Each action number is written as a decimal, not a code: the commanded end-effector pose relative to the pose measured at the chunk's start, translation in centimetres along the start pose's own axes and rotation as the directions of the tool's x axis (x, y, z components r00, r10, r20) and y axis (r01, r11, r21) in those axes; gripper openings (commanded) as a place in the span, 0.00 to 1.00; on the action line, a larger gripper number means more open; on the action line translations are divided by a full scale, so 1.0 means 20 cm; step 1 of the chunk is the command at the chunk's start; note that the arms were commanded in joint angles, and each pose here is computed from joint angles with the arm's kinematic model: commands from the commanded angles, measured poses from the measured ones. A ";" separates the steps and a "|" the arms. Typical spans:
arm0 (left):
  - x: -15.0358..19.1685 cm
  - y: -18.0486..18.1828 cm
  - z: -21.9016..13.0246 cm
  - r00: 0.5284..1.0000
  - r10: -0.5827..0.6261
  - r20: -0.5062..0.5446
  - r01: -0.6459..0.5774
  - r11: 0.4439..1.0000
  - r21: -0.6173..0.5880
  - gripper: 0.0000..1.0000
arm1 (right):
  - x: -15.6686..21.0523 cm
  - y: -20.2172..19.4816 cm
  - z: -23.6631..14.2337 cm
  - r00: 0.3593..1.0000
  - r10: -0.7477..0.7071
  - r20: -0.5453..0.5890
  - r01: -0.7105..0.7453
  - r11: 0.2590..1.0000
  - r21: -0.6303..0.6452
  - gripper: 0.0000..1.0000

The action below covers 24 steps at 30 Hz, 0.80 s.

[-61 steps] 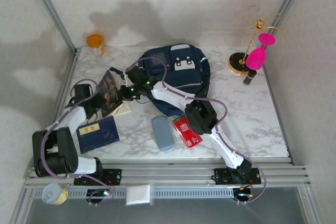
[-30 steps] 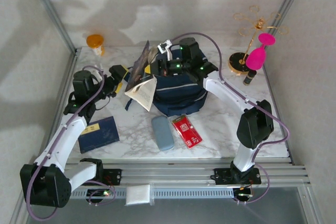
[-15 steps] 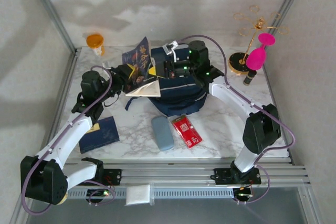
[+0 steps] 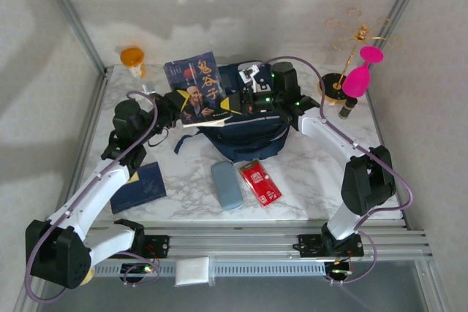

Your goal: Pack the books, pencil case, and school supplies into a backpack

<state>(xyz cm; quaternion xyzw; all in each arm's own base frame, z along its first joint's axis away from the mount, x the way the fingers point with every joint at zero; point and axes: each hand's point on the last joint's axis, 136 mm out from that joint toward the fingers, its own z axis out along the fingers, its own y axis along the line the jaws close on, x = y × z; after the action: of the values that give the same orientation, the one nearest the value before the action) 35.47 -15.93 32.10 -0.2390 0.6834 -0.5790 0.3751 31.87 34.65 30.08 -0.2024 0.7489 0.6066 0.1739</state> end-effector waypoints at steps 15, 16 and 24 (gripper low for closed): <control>0.20 -0.42 0.11 0.986 0.097 -0.136 -0.055 0.958 0.282 0.00 | 0.05 0.07 -0.14 0.993 0.114 0.021 -0.112 0.989 -0.096 0.99; 0.21 -0.42 0.12 0.985 0.095 -0.141 -0.051 0.957 0.286 0.00 | 0.05 0.09 -0.14 0.993 0.113 0.022 -0.109 0.986 -0.124 0.99; 0.18 -0.22 0.19 0.978 0.171 -0.118 -0.162 0.983 0.082 0.00 | 0.01 0.22 -0.23 0.996 0.037 0.078 -0.024 0.988 -0.154 0.87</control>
<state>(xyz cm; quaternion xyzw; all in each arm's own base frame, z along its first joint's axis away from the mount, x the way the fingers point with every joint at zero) 35.62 -22.32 32.66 -0.1638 0.7048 -0.6032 0.3356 30.67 31.76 31.31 -0.1408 0.7177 0.6674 0.1403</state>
